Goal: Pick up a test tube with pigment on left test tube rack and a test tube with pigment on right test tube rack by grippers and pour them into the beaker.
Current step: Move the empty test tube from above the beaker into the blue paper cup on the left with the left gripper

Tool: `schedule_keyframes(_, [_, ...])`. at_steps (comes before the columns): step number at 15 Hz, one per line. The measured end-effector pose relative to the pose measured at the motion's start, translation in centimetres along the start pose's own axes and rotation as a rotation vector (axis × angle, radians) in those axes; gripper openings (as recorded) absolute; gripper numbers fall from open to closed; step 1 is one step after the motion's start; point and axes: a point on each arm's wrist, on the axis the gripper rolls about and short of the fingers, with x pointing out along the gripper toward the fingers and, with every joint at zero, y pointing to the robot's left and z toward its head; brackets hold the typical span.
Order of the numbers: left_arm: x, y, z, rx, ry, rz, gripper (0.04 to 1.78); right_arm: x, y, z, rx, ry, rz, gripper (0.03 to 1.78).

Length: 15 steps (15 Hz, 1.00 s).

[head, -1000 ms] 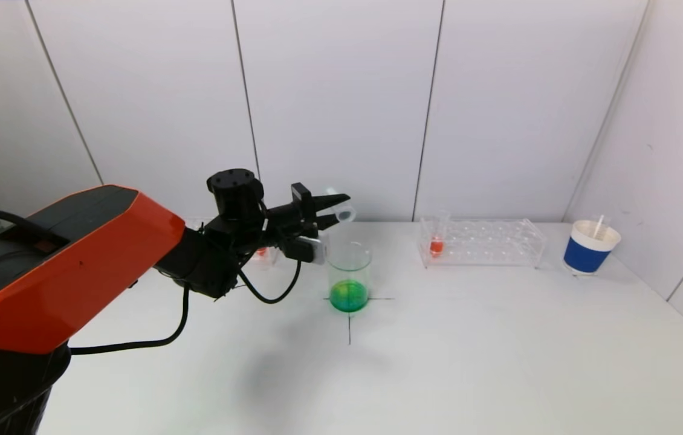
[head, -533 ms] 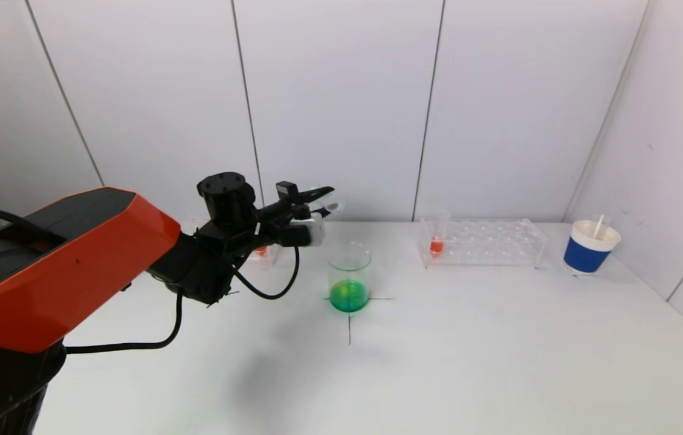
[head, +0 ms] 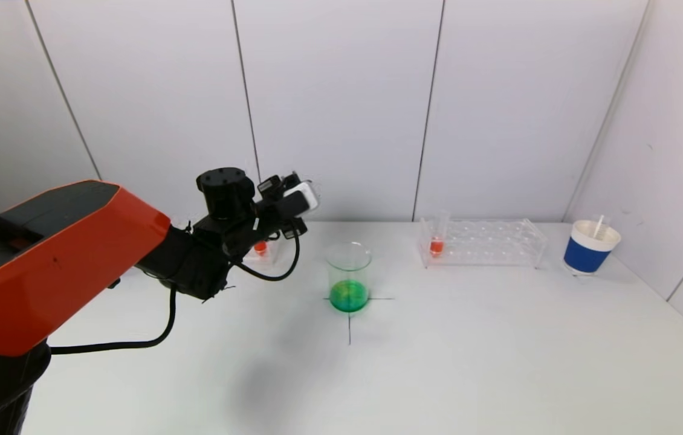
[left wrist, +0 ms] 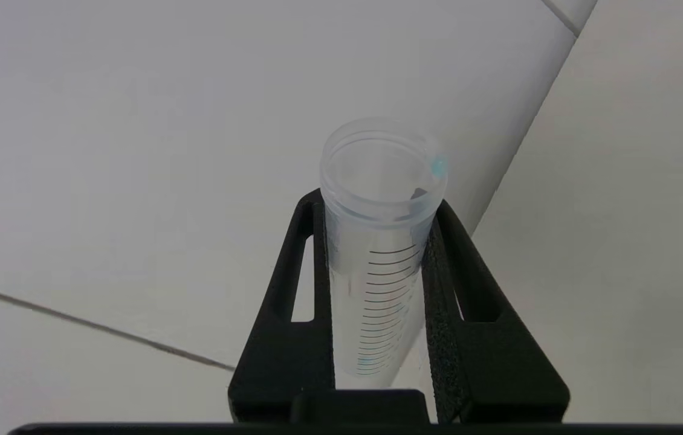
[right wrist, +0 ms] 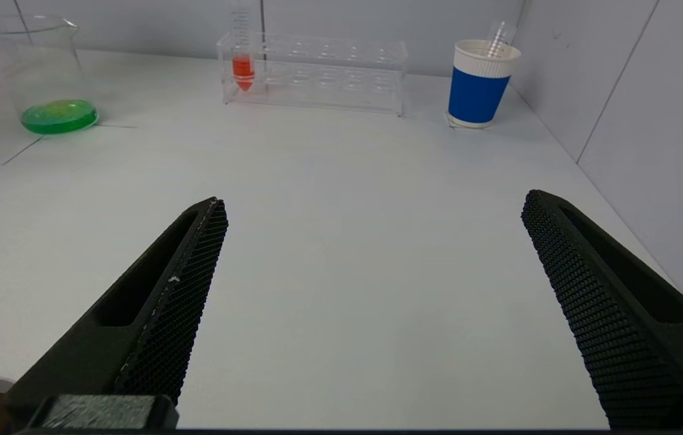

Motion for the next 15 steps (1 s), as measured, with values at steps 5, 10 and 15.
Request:
schedule_keyframes(5, [-0.7,1.4,1.5,-0.254,0.156,0.039,0.44,0.0,0.0,0.0,0.000,0.000,0.000,1.77])
schedule_keyframes(10, [-0.5,4.2,3.2,-0.509,0.287,0.218,0.44,0.0,0.0,0.0,0.000,0.000,0.000,1.77])
schedule_keyframes(15, [-0.1,9.1,3.6,-0.649,0.377,0.476,0.44,0.0,0.0,0.0,0.000,0.000,0.000,1.77])
